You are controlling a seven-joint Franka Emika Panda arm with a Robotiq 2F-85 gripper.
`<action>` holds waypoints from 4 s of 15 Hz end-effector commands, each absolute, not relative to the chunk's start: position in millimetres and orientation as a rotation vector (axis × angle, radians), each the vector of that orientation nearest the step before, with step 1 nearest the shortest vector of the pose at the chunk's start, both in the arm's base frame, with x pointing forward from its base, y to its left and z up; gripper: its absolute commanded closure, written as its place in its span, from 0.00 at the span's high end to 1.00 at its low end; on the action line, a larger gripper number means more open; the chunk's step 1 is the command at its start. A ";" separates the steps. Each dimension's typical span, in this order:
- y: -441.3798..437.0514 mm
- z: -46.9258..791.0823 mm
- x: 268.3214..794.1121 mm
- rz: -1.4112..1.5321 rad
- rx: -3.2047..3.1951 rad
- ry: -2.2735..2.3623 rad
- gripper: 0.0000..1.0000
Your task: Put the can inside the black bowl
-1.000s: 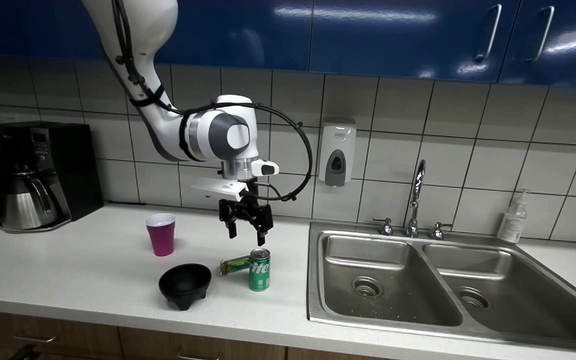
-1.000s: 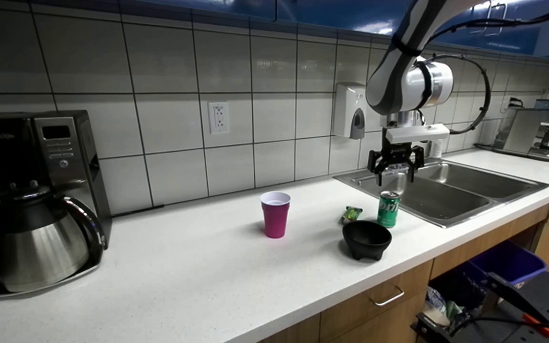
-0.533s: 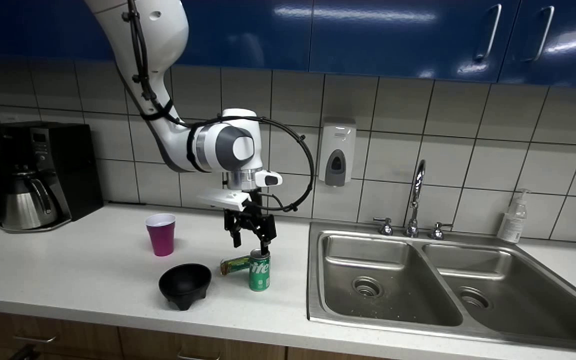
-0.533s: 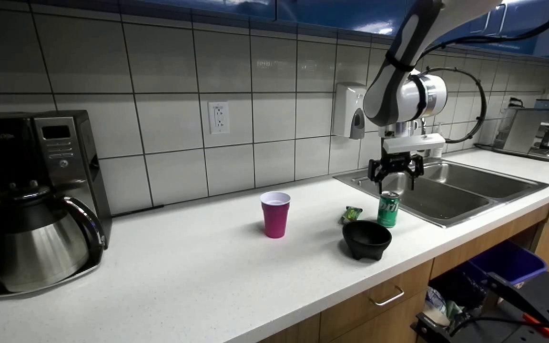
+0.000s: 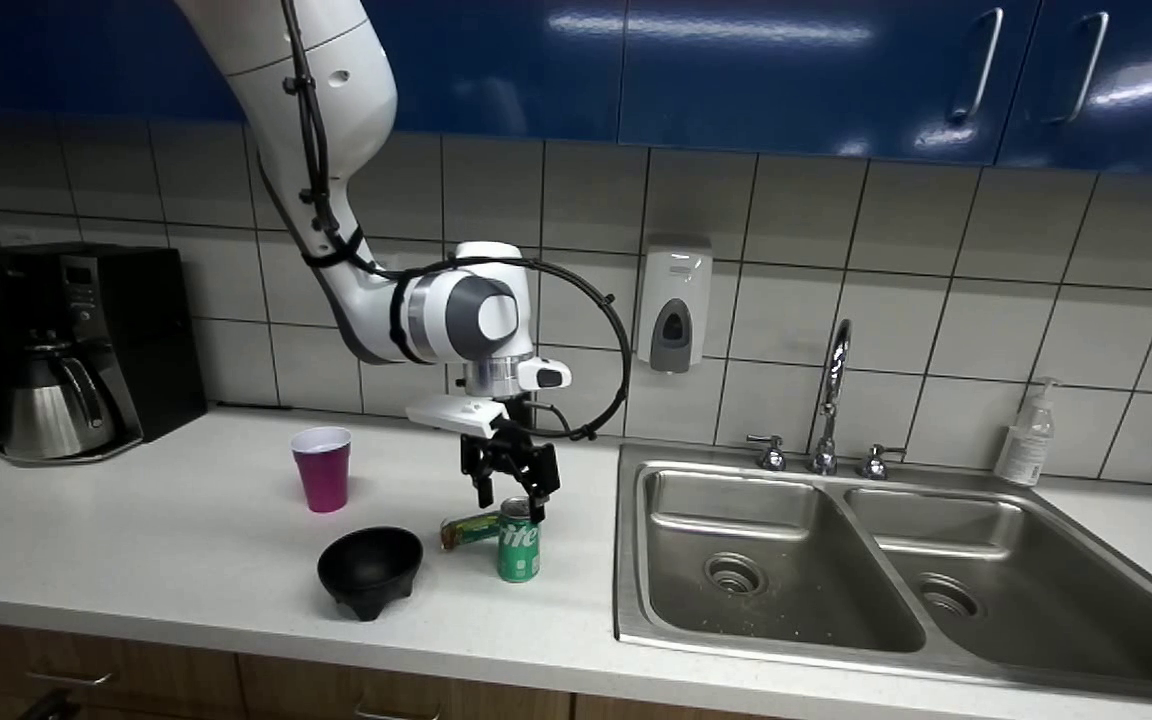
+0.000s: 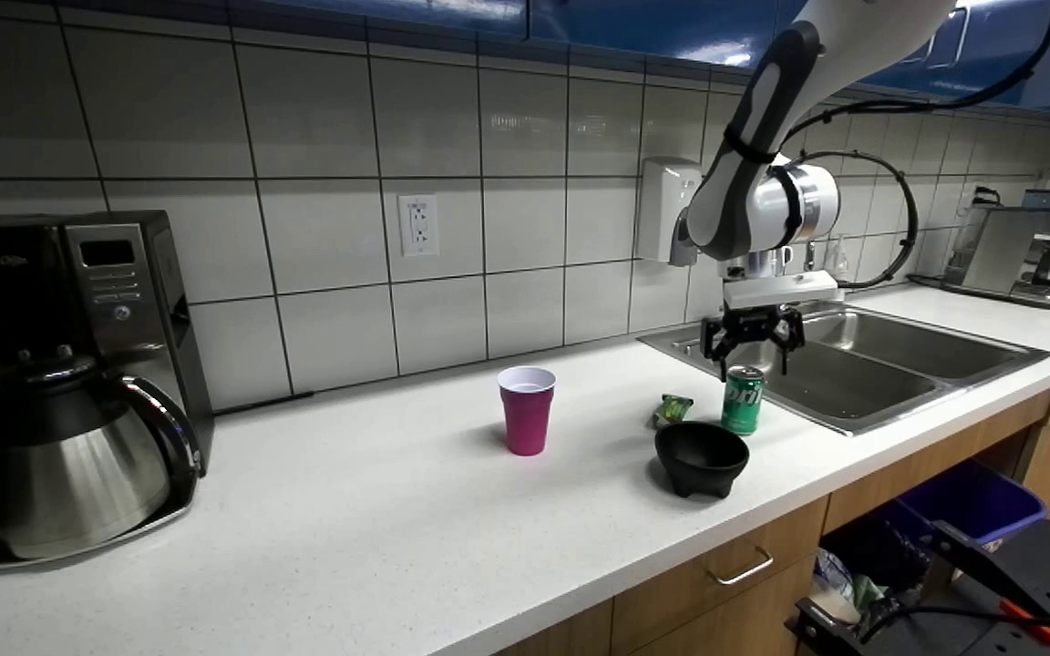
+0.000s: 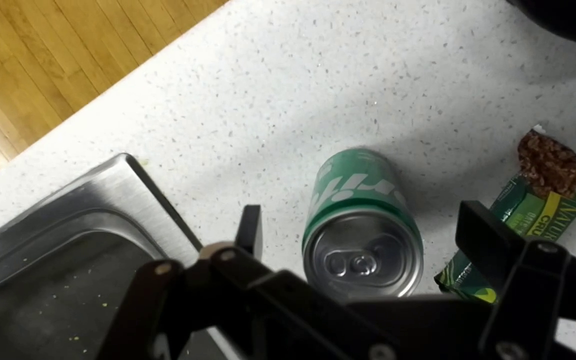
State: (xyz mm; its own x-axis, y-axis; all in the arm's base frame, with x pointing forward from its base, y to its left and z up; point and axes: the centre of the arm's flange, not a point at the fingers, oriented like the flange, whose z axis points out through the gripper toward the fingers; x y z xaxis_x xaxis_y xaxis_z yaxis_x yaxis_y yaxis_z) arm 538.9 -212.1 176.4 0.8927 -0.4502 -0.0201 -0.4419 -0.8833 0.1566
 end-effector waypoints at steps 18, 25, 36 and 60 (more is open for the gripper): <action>-227.2 134.7 568.6 -0.141 2.860 -0.789 0.41; -221.2 167.2 559.1 -0.060 2.878 -0.782 0.41; -192.7 241.0 545.9 0.077 2.936 -0.726 0.41; -77.2 259.4 469.2 0.108 3.071 -0.297 0.41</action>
State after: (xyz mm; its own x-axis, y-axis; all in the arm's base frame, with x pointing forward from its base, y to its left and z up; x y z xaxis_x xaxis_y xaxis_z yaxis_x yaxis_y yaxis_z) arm 489.3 -85.2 249.3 0.9697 -0.2385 0.0533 -0.2410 -0.9693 0.0484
